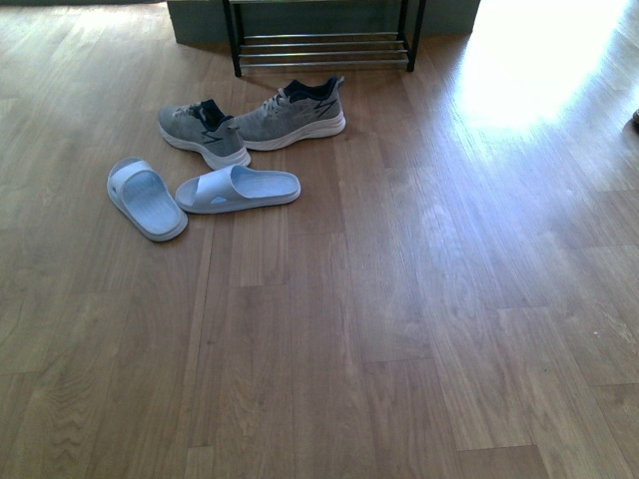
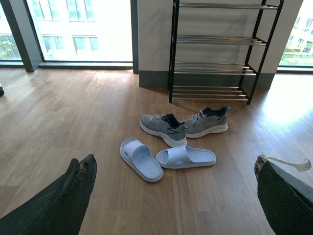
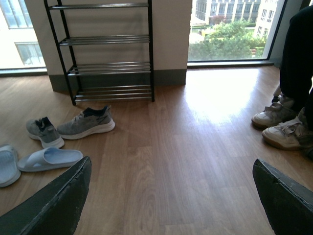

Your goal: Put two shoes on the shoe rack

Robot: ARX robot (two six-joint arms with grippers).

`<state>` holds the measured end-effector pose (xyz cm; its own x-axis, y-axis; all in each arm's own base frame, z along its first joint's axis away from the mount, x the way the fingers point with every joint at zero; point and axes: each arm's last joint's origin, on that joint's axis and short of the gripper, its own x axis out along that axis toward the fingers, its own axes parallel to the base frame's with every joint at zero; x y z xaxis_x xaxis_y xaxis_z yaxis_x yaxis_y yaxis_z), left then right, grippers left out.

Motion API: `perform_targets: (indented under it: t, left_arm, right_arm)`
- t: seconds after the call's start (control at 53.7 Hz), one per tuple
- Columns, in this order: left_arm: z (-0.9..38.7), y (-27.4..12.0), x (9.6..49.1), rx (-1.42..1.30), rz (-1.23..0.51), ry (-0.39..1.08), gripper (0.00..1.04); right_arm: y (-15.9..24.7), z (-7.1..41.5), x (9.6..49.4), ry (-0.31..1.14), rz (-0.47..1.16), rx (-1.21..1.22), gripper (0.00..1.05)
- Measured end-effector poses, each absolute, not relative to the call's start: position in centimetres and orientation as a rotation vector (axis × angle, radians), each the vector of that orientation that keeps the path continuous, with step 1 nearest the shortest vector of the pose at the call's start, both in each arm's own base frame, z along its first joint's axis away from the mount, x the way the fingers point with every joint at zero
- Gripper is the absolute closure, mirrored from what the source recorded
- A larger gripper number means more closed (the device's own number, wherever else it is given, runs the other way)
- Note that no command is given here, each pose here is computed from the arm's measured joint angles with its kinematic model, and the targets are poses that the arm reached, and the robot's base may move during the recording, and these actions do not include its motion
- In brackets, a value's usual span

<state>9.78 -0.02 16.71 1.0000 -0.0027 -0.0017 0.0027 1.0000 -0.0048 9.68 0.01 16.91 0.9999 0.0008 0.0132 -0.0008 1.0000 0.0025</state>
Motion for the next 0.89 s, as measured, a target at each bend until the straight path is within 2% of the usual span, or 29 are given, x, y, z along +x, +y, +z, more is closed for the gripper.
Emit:
perform_targets:
  t: [0.893]
  left_arm:
    - [16.71, -0.02, 9.78, -0.005, -0.003, 0.002, 0.09]
  right_arm:
    - [0.01, 16.91, 9.68, -0.013, 0.001, 0.002, 0.09]
